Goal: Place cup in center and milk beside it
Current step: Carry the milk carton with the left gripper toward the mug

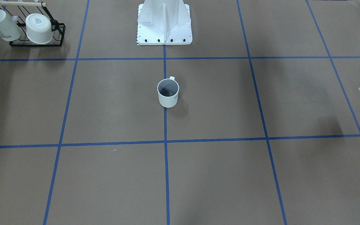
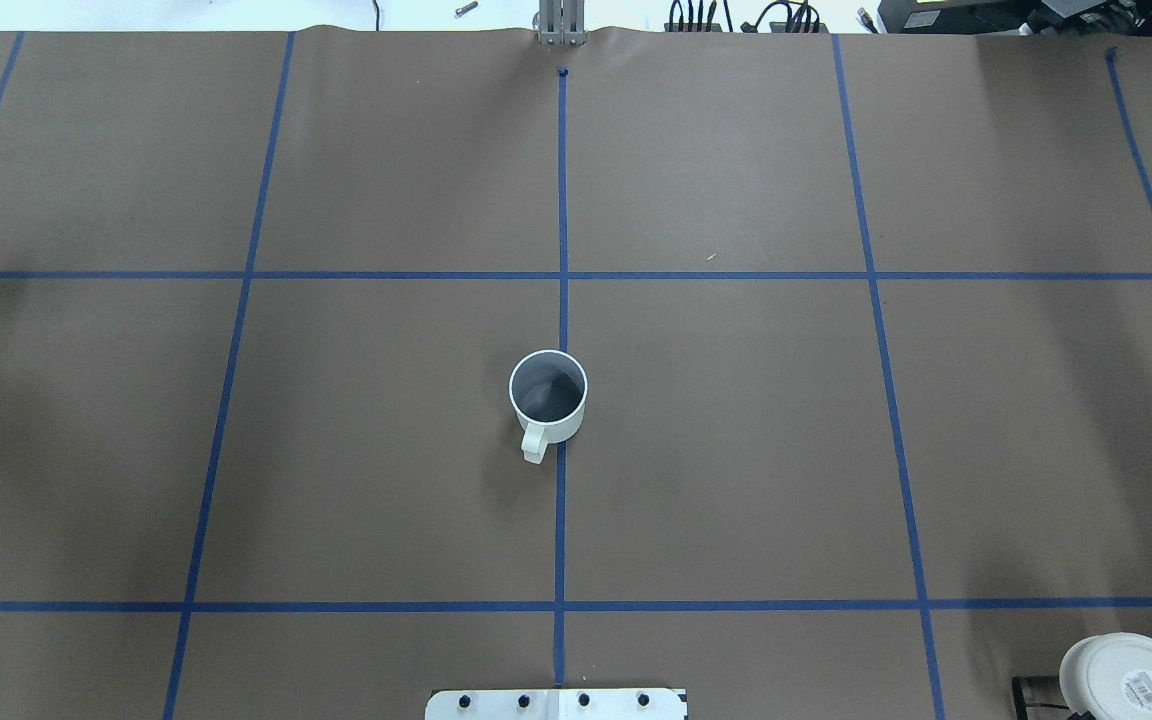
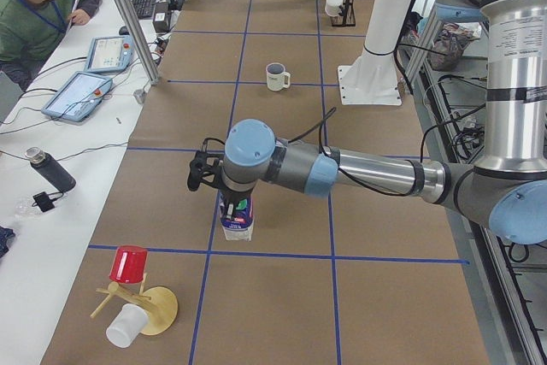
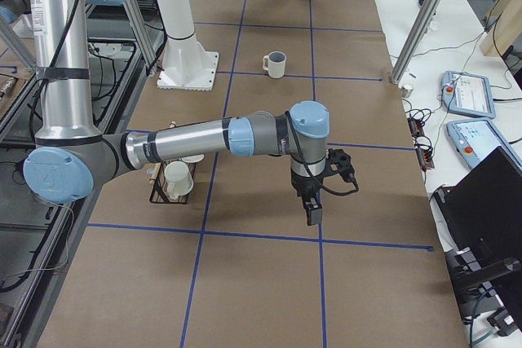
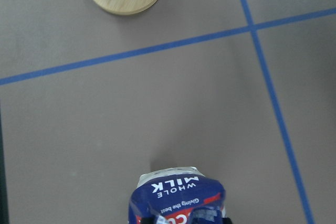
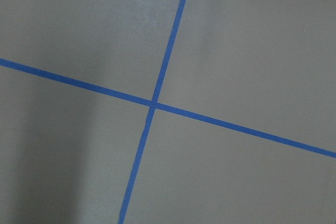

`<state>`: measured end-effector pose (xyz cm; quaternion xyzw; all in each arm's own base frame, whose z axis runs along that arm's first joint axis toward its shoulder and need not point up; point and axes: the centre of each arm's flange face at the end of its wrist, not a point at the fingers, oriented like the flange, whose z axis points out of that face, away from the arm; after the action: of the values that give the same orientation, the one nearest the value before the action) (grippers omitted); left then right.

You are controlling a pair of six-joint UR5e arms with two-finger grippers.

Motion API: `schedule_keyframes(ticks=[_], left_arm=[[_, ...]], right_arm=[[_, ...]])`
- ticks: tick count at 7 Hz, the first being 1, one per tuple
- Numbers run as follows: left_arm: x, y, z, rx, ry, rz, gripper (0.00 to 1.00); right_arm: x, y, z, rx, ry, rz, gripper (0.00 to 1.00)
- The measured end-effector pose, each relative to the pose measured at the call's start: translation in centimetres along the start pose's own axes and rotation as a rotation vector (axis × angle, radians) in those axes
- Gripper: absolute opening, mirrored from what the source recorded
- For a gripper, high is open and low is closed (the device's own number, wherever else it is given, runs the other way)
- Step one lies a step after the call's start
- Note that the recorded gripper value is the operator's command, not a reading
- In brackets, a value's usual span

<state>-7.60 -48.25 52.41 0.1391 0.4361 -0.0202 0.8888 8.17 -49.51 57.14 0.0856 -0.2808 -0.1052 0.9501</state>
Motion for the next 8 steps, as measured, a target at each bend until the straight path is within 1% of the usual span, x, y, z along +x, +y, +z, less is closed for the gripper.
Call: schedule_keyframes(ticks=[1, 2, 3, 4, 5, 6, 8], left_arm=[[5.3, -3.1, 1.0, 0.001, 0.01, -0.025, 0.07], [10.8, -5.4, 2.1, -0.003, 0.032, -0.053, 0.07], [16.6, -6.7, 3.4, -0.012, 0.052, -0.084, 0.07], [22.4, -7.2, 4.8, -0.019, 0.061, -0.116, 0.07], [28.4, -7.2, 6.2, -0.031, 0.064, -0.152, 0.07], [35.0, -6.6, 7.6, -0.048, 0.051, -0.186, 0.07], [47.6, -2.9, 10.6, -0.083, 0.012, -0.213, 0.07]], right_arm=[[0.1, 0.2, 0.1, -0.003, -0.001, 0.002, 1.0], [0.1, 0.3, 0.2, -0.004, -0.001, 0.004, 1.0], [0.1, 0.4, 0.3, -0.006, -0.002, 0.007, 1.0], [0.2, 0.6, 0.4, -0.009, -0.002, 0.009, 1.0], [0.2, 0.8, 0.6, -0.012, -0.003, 0.012, 1.0], [0.3, 0.9, 0.7, -0.015, -0.004, 0.015, 1.0], [0.4, 1.3, 0.9, -0.019, -0.005, 0.018, 1.0]])
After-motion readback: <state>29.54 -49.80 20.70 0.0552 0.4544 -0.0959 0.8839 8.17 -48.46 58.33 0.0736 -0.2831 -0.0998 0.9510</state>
